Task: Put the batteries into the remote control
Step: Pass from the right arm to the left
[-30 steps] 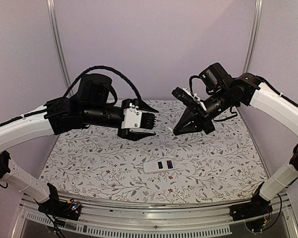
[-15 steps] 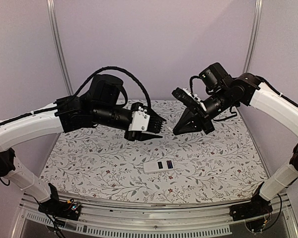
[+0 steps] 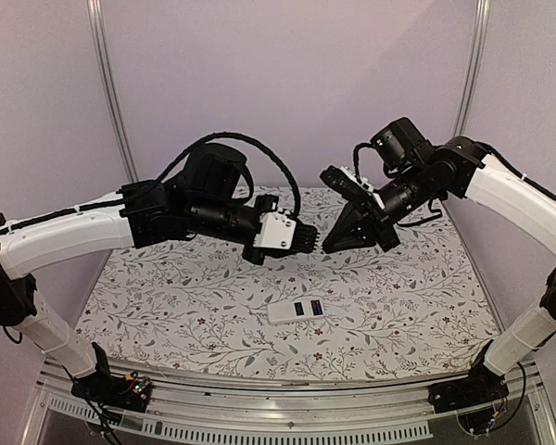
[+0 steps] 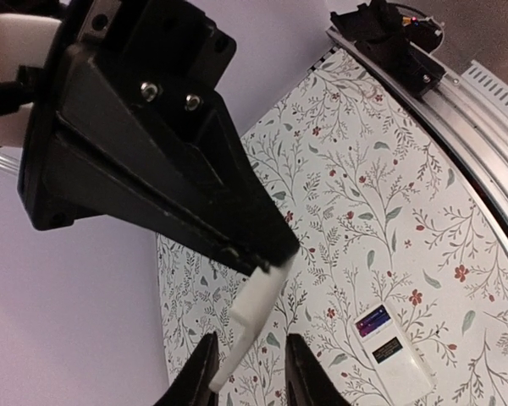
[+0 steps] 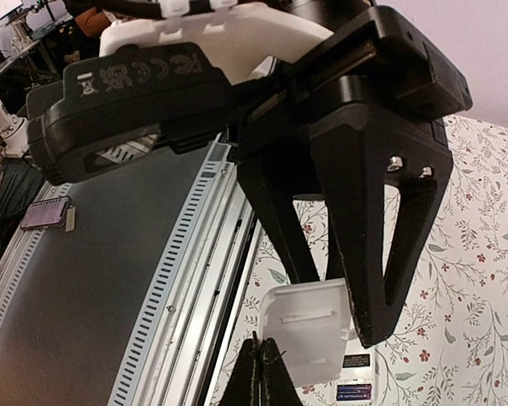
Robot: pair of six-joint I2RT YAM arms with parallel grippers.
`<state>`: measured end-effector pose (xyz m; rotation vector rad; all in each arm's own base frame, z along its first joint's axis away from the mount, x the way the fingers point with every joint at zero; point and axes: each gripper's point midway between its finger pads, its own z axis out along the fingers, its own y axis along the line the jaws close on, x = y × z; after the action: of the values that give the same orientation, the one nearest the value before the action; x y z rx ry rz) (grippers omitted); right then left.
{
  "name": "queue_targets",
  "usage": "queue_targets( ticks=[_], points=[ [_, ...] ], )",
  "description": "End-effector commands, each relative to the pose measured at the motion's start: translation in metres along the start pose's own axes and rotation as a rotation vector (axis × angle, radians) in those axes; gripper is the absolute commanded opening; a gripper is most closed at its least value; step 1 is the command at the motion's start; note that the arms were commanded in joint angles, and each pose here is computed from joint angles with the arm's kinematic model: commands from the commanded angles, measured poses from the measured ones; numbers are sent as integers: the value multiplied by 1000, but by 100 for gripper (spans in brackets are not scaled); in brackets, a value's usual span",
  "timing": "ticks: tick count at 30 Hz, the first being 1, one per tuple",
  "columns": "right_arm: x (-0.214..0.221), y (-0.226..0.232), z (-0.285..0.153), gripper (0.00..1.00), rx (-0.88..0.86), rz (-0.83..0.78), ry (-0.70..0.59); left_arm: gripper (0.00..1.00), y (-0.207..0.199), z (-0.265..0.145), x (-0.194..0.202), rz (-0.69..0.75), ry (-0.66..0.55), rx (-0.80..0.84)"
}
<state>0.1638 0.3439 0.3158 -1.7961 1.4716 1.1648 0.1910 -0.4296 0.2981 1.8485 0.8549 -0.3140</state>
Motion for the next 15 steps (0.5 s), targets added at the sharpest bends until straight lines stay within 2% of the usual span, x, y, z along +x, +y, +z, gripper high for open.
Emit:
queue_targets(
  ticks=[1, 9, 12, 15],
  points=[
    [1, -5, 4, 0, -1, -15, 8, 24, 2, 0, -11, 20, -21, -2],
    [3, -7, 6, 0, 1, -5, 14, 12, -2, -2, -20, 22, -49, 8],
    [4, -8, 6, 0, 3, -3, 16, 1, -6, -1, -22, 23, -52, 18],
    [4, -8, 6, 0, 7, -2, 16, 0, -10, 0, -23, 19, -50, 33]
  ],
)
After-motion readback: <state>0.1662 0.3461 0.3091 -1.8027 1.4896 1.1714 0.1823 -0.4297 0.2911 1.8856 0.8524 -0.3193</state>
